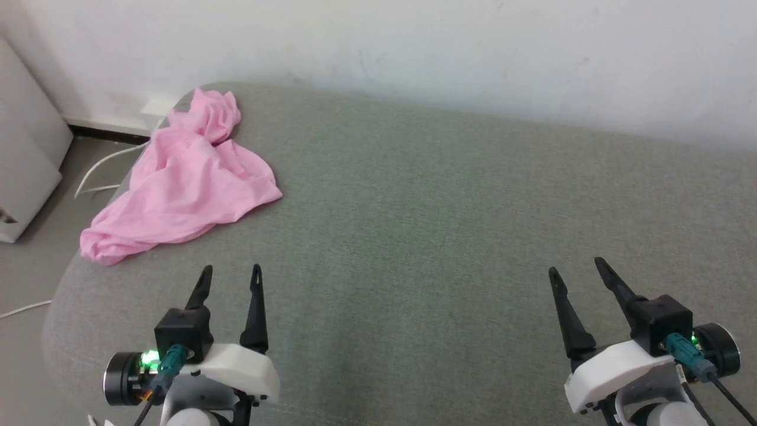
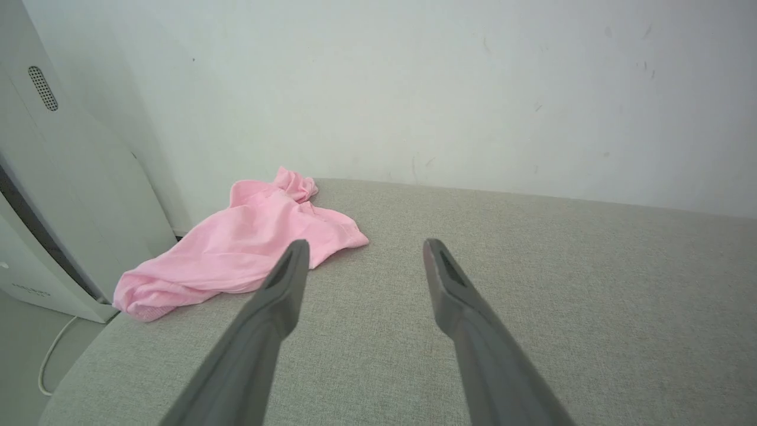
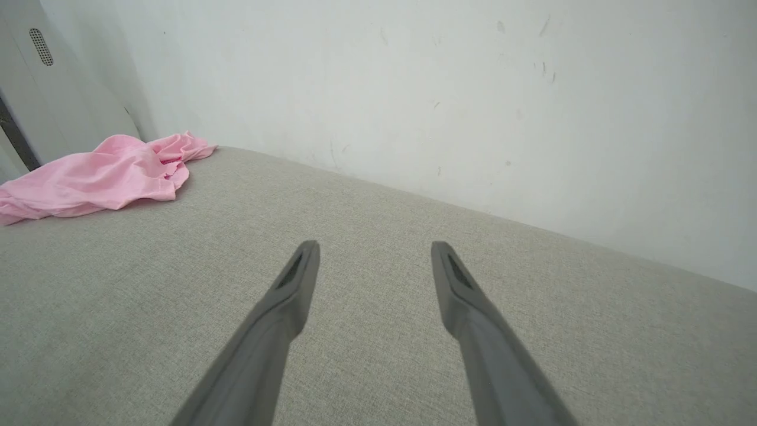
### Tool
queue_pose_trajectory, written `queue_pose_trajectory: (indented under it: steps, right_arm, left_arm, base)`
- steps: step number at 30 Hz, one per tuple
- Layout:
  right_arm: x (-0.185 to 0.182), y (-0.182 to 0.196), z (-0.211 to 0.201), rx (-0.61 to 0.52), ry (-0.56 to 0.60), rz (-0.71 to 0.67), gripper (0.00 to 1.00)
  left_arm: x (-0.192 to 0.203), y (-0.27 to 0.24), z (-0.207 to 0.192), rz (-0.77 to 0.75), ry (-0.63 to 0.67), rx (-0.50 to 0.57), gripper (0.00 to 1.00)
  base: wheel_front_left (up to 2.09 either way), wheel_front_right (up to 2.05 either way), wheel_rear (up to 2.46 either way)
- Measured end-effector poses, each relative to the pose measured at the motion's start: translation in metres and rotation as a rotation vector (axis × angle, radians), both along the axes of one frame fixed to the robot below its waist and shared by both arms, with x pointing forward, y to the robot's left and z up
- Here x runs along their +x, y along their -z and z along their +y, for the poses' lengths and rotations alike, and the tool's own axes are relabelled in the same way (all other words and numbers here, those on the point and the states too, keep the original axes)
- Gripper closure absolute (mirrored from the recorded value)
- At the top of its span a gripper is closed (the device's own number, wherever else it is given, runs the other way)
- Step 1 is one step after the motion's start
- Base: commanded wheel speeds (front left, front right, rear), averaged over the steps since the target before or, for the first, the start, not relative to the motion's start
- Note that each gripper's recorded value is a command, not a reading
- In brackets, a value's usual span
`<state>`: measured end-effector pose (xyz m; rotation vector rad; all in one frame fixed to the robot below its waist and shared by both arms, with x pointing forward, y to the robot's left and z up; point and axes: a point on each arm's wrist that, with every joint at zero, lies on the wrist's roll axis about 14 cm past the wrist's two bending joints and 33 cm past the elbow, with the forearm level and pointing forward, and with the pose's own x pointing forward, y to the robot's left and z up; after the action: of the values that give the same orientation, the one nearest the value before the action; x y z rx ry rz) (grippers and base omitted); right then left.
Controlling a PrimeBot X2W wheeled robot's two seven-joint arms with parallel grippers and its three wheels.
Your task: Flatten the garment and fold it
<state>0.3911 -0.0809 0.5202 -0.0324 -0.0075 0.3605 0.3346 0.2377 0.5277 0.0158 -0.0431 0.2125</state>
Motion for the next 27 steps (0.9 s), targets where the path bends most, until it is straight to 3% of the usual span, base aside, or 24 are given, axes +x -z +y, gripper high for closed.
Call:
queue_pose_trajectory:
  steps: [27]
  right_arm:
    - [0.005,-0.001,0.051,0.029,-0.144,-0.011,0.00]
  left_arm:
    - [-0.036,0.000,0.044,-0.033,-0.175,-0.011,0.00]
  base:
    - [0.00,0.00,0.00]
